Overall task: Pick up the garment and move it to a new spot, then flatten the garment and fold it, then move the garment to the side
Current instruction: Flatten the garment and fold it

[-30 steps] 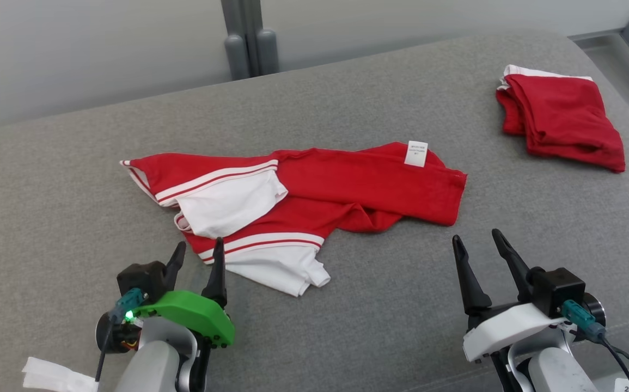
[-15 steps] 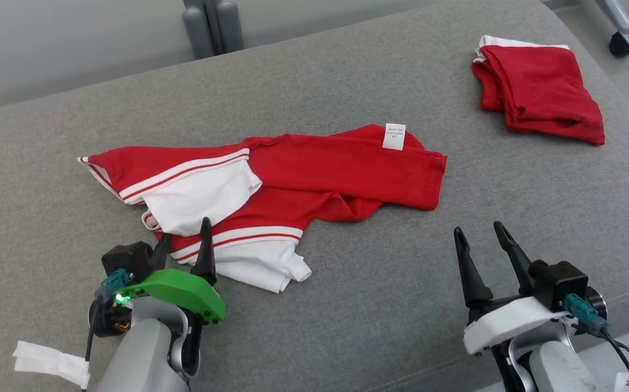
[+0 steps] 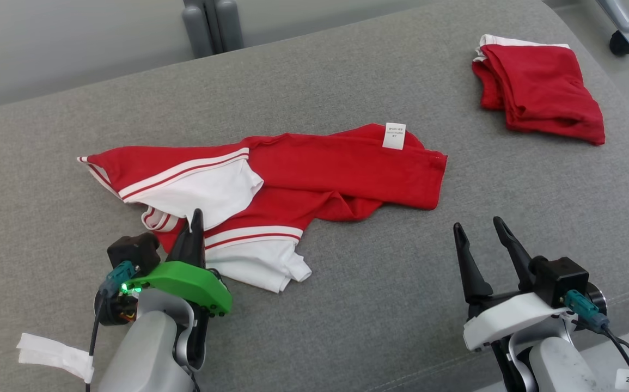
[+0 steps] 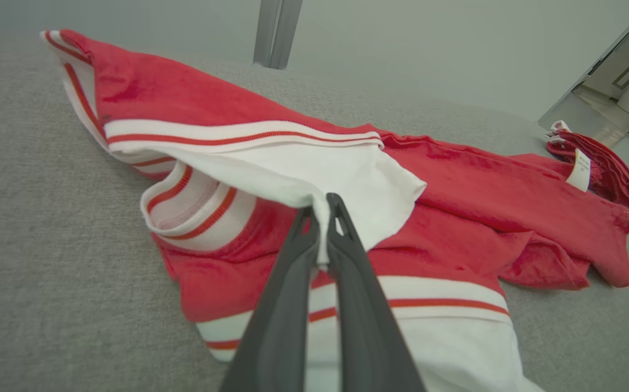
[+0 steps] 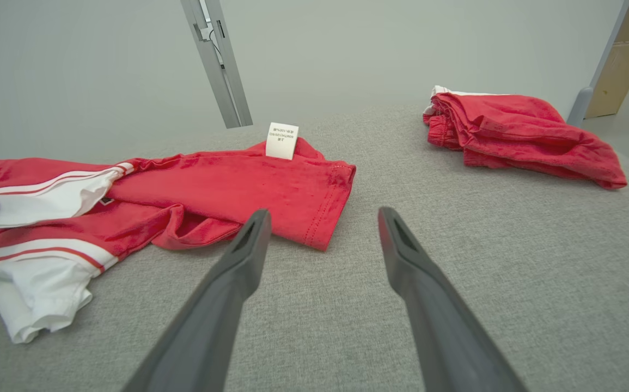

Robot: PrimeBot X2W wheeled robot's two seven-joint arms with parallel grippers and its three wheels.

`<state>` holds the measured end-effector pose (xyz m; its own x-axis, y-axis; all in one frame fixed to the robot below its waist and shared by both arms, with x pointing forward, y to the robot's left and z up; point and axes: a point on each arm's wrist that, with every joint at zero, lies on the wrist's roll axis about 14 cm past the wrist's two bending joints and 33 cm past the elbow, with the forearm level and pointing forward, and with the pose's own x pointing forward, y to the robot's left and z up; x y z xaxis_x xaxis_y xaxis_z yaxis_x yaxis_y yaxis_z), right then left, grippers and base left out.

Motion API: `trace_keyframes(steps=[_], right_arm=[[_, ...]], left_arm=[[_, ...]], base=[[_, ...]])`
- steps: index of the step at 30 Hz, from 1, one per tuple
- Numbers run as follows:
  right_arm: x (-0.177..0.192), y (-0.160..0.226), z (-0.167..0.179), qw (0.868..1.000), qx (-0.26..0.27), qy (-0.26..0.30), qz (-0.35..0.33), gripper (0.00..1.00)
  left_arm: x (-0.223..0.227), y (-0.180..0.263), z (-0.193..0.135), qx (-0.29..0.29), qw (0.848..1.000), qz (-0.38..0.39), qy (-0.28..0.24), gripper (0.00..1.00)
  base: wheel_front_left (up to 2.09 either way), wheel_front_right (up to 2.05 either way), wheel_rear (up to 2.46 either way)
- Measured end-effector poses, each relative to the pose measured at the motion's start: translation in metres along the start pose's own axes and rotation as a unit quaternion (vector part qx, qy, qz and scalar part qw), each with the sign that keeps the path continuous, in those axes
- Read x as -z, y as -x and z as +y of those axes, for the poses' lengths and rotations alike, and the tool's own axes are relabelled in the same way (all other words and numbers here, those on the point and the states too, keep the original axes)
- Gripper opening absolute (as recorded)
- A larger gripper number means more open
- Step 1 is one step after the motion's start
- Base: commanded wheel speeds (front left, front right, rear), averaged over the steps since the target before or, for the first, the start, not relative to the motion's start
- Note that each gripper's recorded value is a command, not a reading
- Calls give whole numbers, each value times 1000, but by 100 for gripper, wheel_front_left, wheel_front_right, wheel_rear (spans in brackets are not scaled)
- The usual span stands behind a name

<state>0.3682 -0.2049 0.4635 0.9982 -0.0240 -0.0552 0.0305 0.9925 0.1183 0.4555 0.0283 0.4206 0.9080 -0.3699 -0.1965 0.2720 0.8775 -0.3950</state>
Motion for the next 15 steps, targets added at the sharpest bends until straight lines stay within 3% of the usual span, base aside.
trace_keyframes(steps=[8, 15], right_arm=[[-3, -6, 7, 1000, -11, -2, -5, 100], [-1, -11, 19, 1000, -29, -6, -5, 100]], left_arm=[[-34, 9, -6, 12, 998, -57, 1, 0], [-42, 51, 3, -7, 996, -91, 21, 0]], base=[[0, 0, 0], [0, 0, 0]])
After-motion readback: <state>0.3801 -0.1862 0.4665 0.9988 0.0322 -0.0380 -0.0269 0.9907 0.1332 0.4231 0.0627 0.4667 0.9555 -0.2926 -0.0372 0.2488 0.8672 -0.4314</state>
